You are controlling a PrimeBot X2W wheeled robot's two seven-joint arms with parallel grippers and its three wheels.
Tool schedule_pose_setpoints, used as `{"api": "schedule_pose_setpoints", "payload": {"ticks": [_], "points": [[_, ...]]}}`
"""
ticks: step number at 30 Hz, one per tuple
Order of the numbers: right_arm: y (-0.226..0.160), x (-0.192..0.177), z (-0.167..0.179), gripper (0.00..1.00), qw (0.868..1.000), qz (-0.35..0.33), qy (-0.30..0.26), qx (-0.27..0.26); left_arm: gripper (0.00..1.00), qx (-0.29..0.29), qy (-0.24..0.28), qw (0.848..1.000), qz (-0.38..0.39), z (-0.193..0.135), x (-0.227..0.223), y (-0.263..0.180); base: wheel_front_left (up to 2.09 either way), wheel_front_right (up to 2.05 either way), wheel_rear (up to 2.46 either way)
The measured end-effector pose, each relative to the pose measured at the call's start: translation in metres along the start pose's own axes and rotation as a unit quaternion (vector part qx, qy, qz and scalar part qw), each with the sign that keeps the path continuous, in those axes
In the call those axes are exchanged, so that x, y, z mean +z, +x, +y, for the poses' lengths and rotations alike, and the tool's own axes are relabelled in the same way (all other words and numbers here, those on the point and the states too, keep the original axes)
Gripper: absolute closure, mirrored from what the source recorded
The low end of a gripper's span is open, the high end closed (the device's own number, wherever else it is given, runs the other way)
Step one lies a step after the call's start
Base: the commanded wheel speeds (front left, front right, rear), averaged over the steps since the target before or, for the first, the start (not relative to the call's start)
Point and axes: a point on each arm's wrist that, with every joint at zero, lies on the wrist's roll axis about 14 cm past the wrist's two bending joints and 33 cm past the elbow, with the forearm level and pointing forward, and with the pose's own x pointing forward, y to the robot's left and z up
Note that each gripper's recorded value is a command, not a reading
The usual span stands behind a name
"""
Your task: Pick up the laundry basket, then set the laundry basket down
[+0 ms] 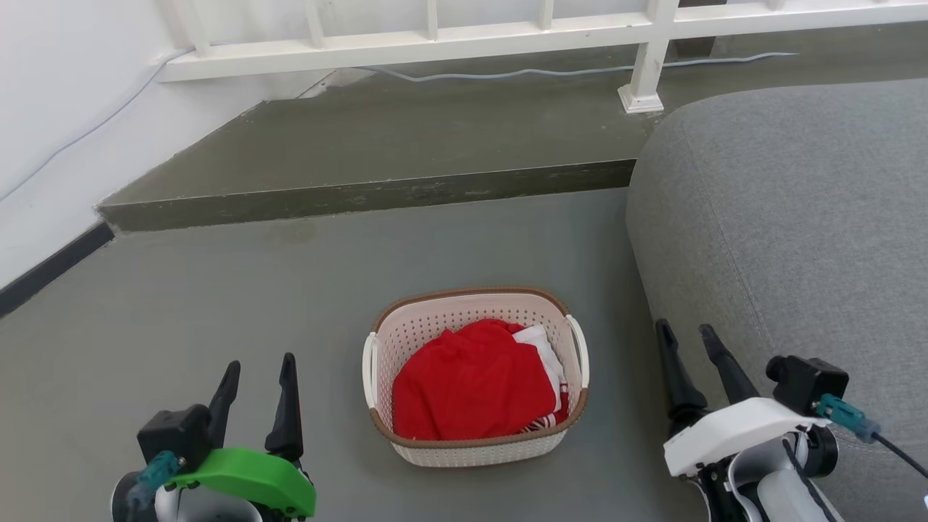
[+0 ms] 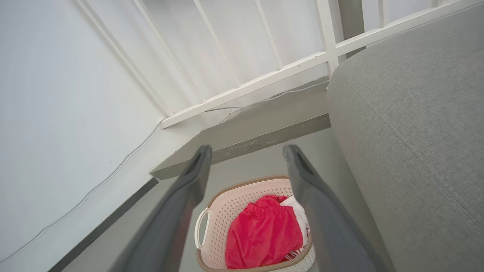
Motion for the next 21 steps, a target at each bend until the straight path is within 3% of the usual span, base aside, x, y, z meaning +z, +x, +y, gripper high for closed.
{"api": "schedule_pose_setpoints", "payload": {"ticks": [21], "points": [[-0.009,0.004,0.018,0.00,0.993,-0.033,-0.112,0.025,0.00,-0.009,0.088,0.996,-0.024,-0.009,-0.001,-0.010,0.00,0.00,0.00]]}}
